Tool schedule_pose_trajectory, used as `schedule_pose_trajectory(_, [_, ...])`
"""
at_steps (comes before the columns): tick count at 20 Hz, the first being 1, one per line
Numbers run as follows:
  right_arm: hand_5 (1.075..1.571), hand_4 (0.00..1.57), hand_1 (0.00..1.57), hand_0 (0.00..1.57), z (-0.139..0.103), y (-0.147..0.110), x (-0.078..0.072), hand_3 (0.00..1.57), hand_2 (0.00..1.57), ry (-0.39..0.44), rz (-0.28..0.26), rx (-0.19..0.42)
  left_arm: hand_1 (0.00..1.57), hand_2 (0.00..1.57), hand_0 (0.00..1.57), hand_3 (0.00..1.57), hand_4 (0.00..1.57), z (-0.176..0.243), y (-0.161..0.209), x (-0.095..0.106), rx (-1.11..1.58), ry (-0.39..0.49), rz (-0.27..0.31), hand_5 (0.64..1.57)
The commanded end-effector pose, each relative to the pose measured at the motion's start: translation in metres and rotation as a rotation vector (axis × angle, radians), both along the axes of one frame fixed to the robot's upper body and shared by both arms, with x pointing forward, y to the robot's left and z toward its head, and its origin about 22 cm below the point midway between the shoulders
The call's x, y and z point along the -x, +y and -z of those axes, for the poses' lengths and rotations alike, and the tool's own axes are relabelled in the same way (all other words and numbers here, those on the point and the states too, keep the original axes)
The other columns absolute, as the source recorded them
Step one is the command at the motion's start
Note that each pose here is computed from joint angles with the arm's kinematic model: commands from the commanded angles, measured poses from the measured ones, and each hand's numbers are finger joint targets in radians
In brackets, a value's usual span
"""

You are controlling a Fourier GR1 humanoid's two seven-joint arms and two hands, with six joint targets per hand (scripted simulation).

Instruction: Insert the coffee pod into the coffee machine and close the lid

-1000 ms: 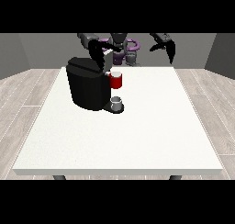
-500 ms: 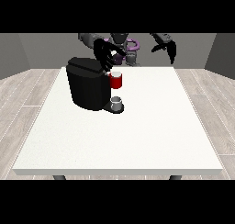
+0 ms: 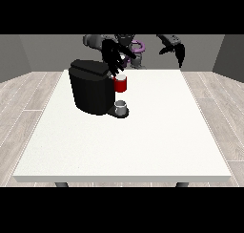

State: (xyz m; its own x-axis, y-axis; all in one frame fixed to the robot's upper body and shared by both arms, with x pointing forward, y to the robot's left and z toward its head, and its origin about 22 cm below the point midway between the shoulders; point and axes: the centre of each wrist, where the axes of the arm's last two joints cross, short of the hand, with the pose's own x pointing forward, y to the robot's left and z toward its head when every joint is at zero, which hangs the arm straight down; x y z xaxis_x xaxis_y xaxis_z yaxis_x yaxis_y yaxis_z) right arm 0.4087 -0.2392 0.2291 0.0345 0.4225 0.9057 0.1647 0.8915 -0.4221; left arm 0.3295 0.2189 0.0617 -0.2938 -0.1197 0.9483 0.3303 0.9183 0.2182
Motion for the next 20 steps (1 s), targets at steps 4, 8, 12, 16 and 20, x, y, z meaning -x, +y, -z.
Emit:
schedule_pose_trajectory(4, [1.571,0.00,0.00,0.00,-0.060,0.054,0.014,0.00,0.00,-0.248,-0.213,0.030,0.00,0.00,0.00,0.00,0.36,-0.019,-0.020,-0.010,0.017,-0.053,0.082,1.571])
schedule_pose_trajectory(8, [1.571,0.00,0.00,0.00,-0.080,0.041,0.022,0.00,0.00,-0.323,-0.197,0.031,0.00,0.00,0.00,0.00,0.22,-0.029,-0.019,-0.015,-0.003,-0.091,0.108,1.571])
schedule_pose_trajectory(12, [1.571,0.00,0.00,0.00,-0.089,0.055,0.016,0.00,0.00,-0.428,-0.238,0.001,0.00,0.00,0.00,0.00,0.33,-0.058,-0.026,-0.022,-0.016,-0.155,0.147,1.571])
schedule_pose_trajectory(16, [1.571,0.05,0.00,0.00,-0.073,0.068,0.004,0.00,0.00,-0.394,-0.277,-0.004,0.00,0.00,0.00,0.00,0.32,-0.045,-0.019,-0.016,0.001,-0.133,0.135,1.571])
schedule_pose_trajectory(20, [1.571,0.00,0.00,0.00,-0.069,0.071,-0.008,0.00,0.00,-0.395,-0.278,-0.015,0.00,0.00,0.00,0.00,0.32,-0.050,-0.037,-0.008,-0.022,-0.129,0.155,1.571])
